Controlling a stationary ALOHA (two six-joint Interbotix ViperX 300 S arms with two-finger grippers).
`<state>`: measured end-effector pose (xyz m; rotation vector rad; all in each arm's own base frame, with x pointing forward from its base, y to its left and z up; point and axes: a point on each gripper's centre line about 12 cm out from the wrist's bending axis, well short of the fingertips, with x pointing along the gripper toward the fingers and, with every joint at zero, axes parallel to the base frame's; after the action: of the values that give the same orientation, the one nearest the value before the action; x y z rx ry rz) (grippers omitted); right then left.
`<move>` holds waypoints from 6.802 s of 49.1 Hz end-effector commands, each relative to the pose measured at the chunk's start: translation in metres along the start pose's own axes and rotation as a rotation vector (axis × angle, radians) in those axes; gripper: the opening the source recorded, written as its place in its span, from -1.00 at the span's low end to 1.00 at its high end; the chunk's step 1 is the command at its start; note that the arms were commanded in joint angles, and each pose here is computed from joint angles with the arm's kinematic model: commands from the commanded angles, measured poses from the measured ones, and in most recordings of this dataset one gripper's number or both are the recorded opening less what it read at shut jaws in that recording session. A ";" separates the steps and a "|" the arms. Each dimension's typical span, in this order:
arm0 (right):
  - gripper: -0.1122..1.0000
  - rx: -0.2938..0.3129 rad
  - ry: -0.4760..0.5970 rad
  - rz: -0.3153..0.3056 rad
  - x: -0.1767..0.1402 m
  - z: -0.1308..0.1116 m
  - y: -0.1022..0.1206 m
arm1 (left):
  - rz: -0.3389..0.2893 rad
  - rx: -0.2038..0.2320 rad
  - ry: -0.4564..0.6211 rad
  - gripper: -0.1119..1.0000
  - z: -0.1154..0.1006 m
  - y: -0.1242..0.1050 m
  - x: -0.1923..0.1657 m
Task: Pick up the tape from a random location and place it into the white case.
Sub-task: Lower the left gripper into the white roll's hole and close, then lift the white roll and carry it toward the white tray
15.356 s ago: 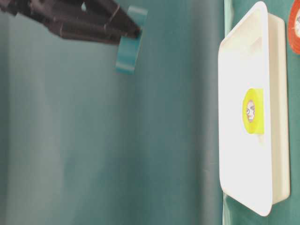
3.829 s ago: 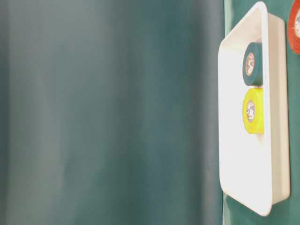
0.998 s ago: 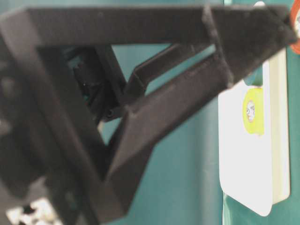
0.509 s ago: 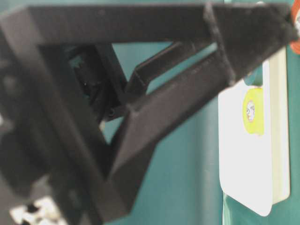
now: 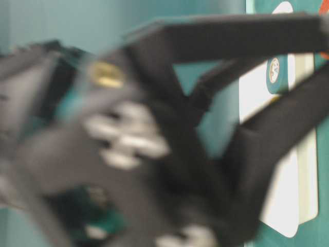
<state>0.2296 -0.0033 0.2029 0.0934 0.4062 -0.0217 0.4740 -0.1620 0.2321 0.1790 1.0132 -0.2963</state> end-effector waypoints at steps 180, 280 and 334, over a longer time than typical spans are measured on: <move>0.79 -0.013 0.008 0.001 0.008 0.004 0.000 | 0.016 0.122 -0.184 -0.37 0.019 0.003 -0.111; 0.79 -0.012 0.007 0.002 0.008 0.004 0.001 | -0.025 0.147 -0.163 -0.37 -0.033 -0.018 -0.136; 0.79 -0.010 0.010 0.000 0.008 0.003 0.000 | 0.157 -0.149 -0.135 -0.37 -0.094 0.094 -0.145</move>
<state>0.2333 -0.0031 0.1937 0.0841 0.4449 -0.0191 0.3610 -0.0407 0.2942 0.1195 0.9171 -0.1338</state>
